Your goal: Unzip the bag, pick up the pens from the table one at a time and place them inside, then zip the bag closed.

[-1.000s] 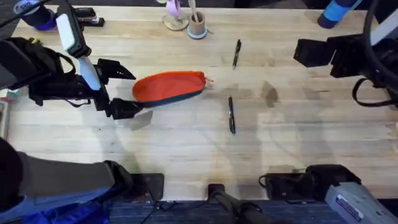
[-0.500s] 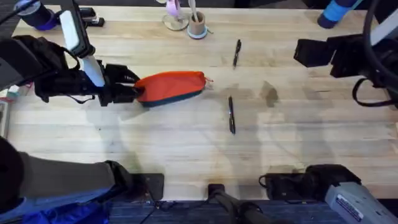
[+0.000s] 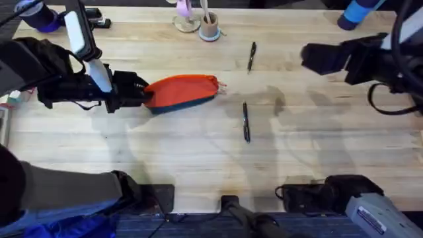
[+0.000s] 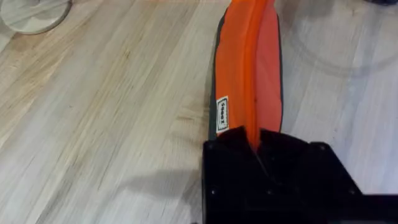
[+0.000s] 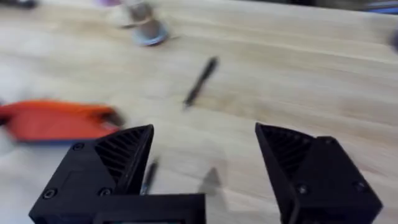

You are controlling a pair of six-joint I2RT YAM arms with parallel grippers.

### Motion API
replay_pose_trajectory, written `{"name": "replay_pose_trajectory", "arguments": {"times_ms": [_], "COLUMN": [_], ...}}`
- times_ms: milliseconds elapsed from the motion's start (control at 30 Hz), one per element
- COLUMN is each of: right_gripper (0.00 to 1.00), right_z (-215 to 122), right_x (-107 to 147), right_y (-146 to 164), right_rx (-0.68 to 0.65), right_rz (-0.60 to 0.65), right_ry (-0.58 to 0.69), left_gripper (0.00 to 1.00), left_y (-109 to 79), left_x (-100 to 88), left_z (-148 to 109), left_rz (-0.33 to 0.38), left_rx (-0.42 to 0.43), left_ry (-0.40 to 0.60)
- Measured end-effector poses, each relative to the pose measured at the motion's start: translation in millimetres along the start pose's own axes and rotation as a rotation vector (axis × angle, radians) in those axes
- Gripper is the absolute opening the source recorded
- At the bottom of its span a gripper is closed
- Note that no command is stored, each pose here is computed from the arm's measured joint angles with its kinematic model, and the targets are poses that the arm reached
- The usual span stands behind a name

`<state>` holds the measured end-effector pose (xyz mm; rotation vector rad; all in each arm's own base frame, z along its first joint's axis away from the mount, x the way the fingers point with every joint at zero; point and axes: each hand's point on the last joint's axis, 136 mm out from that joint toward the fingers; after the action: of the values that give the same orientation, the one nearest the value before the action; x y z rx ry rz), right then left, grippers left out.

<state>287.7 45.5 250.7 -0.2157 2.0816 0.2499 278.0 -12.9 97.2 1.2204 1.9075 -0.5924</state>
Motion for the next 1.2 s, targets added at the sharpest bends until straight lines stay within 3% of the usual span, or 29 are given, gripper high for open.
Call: {"name": "replay_pose_trajectory", "arguments": {"times_ms": [200,233,467,633,833,1000,1200], "right_gripper": [0.997,0.996,0.996,0.996,0.997,0.997,0.997], "right_z": [14.5,19.2,24.5,26.7,33.0,41.6,42.8], "right_x": [11.5,17.1,27.2,37.4,47.5,38.4,38.5], "right_y": [40.7,55.5,82.4,107.4,125.5,126.3,124.4], "right_rx": [-0.274,-0.382,-0.564,-0.662,-0.647,-0.593,-0.580], "right_rz": [0.014,0.036,0.076,0.015,-0.108,-0.184,-0.186], "right_ry": [0.064,0.097,0.157,0.195,0.216,0.163,0.164], "left_gripper": [0.043,0.043,0.043,0.043,0.043,0.043,0.043], "left_y": [-0.1,0.0,0.0,0.0,-0.1,-0.8,-0.7], "left_x": [0.0,0.0,0.0,0.0,0.0,-0.1,0.0], "left_z": [0.0,0.0,0.0,0.0,0.0,0.0,0.0], "left_rz": [-0.001,0.000,0.000,0.000,-0.001,-0.004,-0.004], "left_rx": [0.000,0.000,0.000,0.000,0.000,0.003,0.003], "left_ry": [0.000,0.000,0.000,0.000,0.000,0.000,0.000]}}
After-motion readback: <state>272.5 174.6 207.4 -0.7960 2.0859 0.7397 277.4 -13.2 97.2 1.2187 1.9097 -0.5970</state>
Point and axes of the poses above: each hand's point on the last joint's axis, 136 mm out from that joint toward the fingers, its own z axis out along the fingers, its own y axis along the line the jaws close on, x = y × z, and after that the axes turned 1 degree about -z, right-handed
